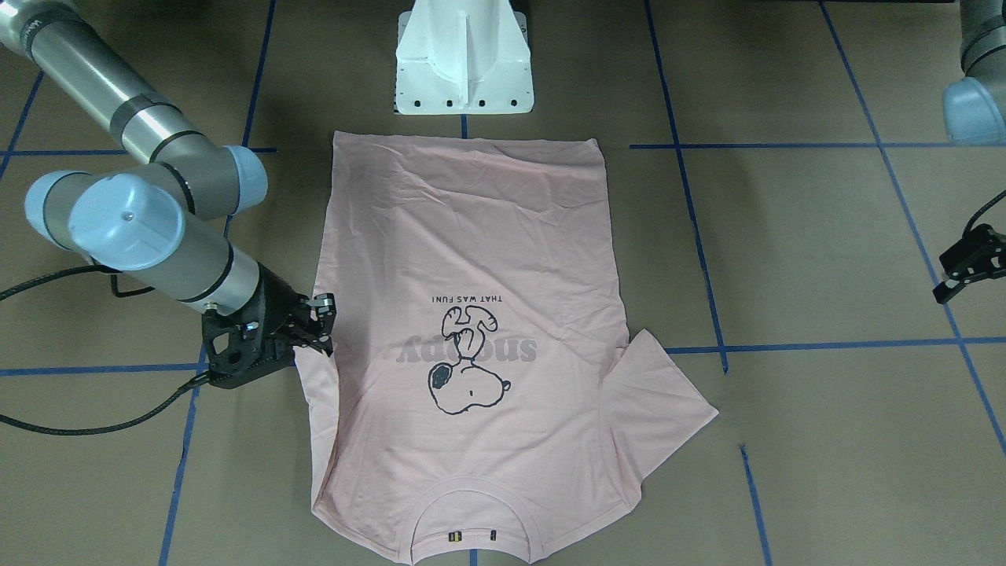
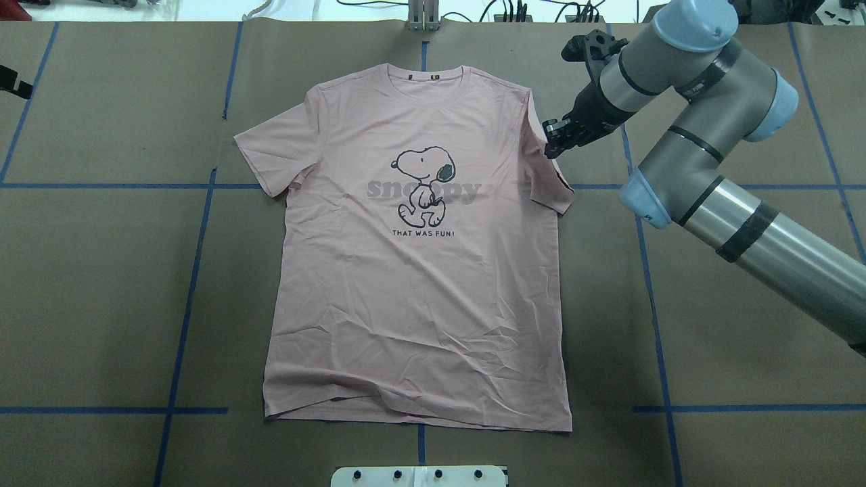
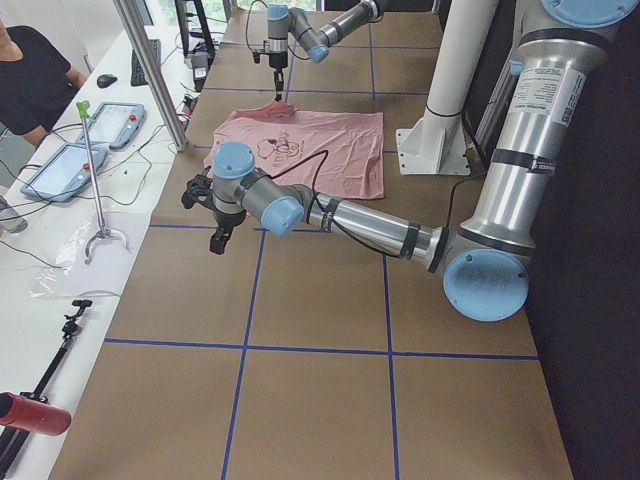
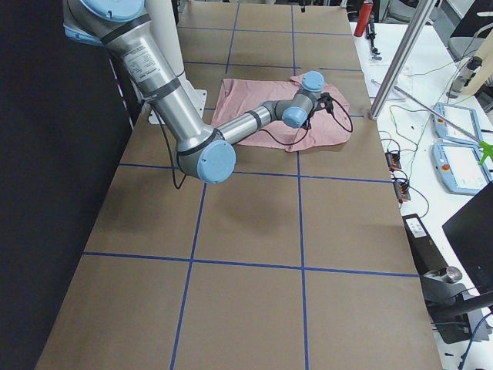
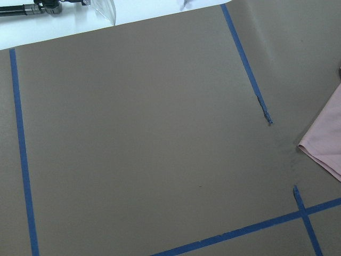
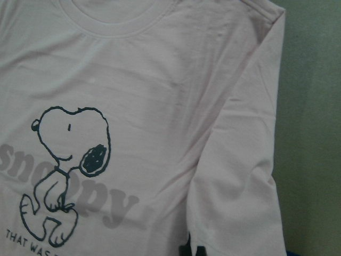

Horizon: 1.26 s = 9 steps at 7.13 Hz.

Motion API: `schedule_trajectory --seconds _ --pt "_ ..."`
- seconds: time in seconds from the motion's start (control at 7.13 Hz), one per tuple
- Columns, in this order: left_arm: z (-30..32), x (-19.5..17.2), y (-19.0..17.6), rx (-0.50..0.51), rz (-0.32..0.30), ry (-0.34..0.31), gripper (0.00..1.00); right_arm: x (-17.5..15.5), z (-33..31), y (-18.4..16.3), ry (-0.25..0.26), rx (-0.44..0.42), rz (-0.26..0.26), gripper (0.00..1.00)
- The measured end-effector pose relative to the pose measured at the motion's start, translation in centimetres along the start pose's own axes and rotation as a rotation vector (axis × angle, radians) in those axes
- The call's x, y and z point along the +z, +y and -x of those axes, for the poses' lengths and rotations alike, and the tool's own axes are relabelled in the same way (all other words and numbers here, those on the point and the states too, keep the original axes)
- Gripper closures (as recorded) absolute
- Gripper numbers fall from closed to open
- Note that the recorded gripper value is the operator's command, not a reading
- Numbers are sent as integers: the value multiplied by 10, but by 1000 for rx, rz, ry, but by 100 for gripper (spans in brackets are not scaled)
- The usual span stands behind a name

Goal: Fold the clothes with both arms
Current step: 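Fold the grasped sleeve inward over the shirt body with the right gripper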

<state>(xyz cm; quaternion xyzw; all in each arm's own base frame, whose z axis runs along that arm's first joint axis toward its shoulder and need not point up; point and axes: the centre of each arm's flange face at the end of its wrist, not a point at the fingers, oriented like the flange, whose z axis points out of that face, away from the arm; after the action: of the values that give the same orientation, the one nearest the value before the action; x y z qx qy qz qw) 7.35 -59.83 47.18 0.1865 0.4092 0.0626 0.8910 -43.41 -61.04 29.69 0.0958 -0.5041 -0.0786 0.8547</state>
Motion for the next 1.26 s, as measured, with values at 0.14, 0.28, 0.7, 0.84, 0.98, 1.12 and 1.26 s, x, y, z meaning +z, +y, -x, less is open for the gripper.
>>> schedule_trajectory --seconds 0.14,0.28,0.7,0.84,0.98,1.12,1.26 --pt "0 0 0 -1 0 0 0 15 28 -27 27 14 -21 100" --pt "0 0 0 -2 1 0 0 29 48 -56 67 30 -41 6" --pt "-2 -1 -2 3 -4 2 0 69 76 -64 149 1 -121 0" --pt "-3 -1 -4 4 -5 2 0 76 82 -59 149 -7 -137 0" --pt "-6 -2 -8 -4 -10 -1 0 77 86 -56 142 11 -145 0" --pt "-19 2 -18 -47 -19 -7 0 72 92 -55 122 53 -138 0" --pt "-51 18 -29 -131 -21 -12 0 60 100 -54 111 104 -109 0"
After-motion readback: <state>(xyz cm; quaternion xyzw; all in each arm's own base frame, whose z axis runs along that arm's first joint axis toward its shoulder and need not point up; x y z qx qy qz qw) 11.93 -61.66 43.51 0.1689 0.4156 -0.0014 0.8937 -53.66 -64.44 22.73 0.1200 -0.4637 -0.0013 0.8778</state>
